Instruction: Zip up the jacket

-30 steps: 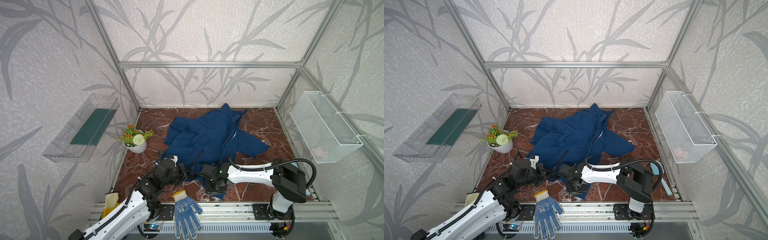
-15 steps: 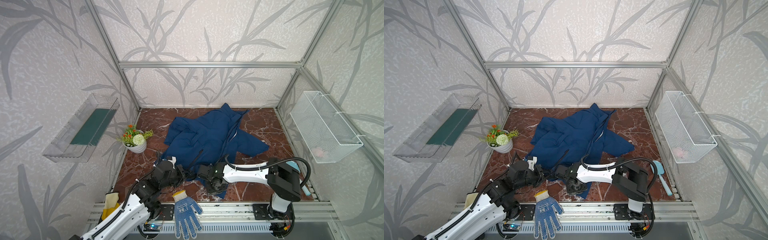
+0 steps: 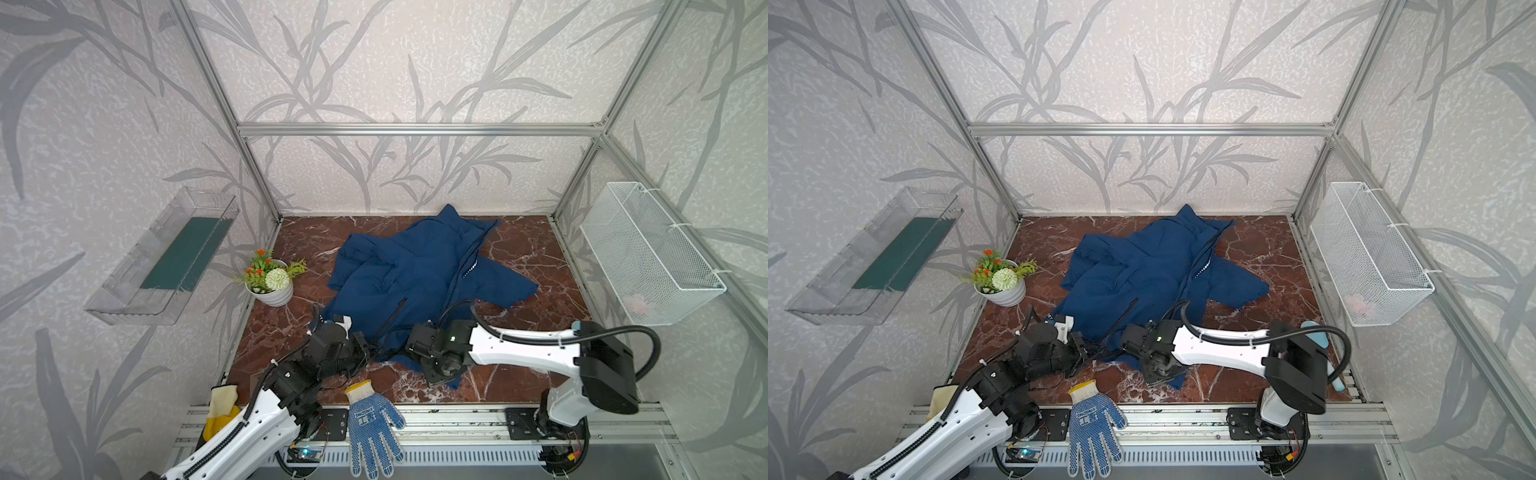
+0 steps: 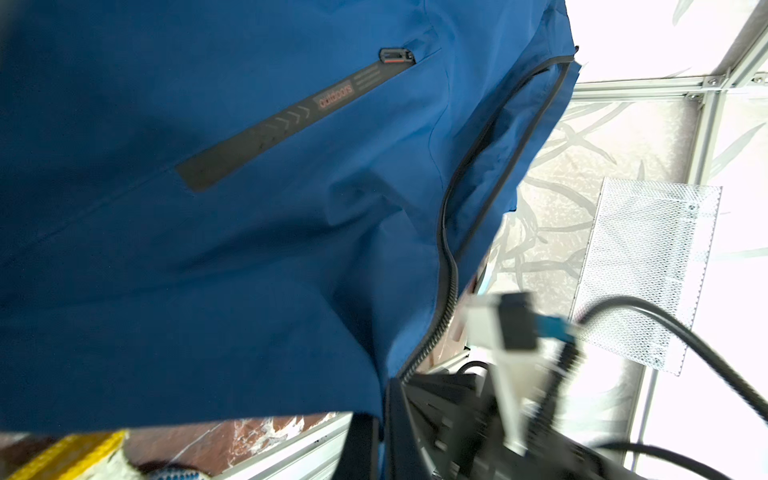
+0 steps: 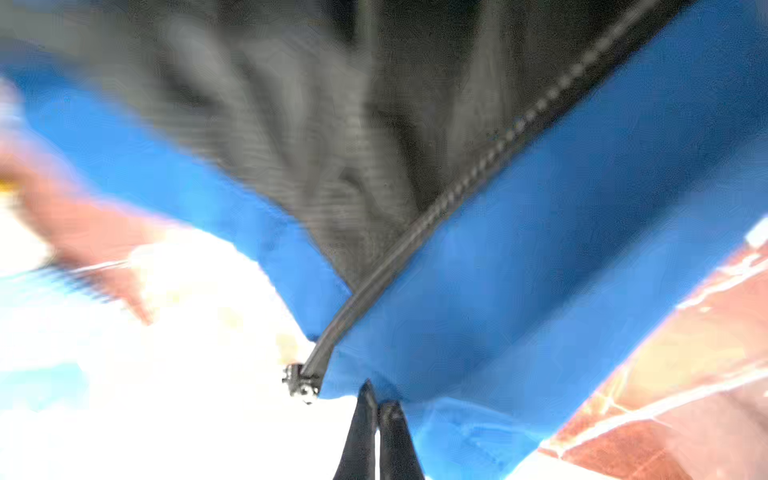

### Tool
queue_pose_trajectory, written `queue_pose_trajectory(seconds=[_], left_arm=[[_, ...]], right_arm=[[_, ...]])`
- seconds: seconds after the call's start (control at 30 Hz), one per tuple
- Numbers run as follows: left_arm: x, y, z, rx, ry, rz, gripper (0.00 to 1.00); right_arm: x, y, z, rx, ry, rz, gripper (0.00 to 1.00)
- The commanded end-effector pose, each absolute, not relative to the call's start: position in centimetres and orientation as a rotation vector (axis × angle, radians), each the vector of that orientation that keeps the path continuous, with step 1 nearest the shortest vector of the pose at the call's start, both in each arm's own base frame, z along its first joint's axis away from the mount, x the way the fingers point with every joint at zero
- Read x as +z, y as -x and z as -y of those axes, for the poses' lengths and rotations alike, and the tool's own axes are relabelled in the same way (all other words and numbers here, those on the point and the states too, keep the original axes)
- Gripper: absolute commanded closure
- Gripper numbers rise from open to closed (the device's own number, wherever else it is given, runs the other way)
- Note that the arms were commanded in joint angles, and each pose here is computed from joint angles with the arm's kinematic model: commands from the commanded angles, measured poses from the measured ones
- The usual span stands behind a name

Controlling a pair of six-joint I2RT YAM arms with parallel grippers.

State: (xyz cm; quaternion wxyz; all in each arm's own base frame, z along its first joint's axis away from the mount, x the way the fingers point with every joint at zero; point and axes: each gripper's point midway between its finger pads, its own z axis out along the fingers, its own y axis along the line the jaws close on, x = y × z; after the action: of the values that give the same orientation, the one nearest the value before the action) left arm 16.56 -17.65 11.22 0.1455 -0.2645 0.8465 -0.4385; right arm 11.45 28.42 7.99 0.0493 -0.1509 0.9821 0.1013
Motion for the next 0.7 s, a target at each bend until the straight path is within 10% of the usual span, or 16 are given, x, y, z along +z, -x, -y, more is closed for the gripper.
queue_pose_trajectory(seconds=[0.0,0.67], left_arm=[[11.0,-17.2,18.0,-1.271,0.769,-2.427,1.00],[6.7,-19.8,20.9,-1.142,0.669,-2.573,1.00]], right_arm=[[10.3,-12.1,-28.3,0.492,0.449,-2.896,1.00],[12.7,-16.4,-19.9,1.170,-0.115,-2.510,1.00]])
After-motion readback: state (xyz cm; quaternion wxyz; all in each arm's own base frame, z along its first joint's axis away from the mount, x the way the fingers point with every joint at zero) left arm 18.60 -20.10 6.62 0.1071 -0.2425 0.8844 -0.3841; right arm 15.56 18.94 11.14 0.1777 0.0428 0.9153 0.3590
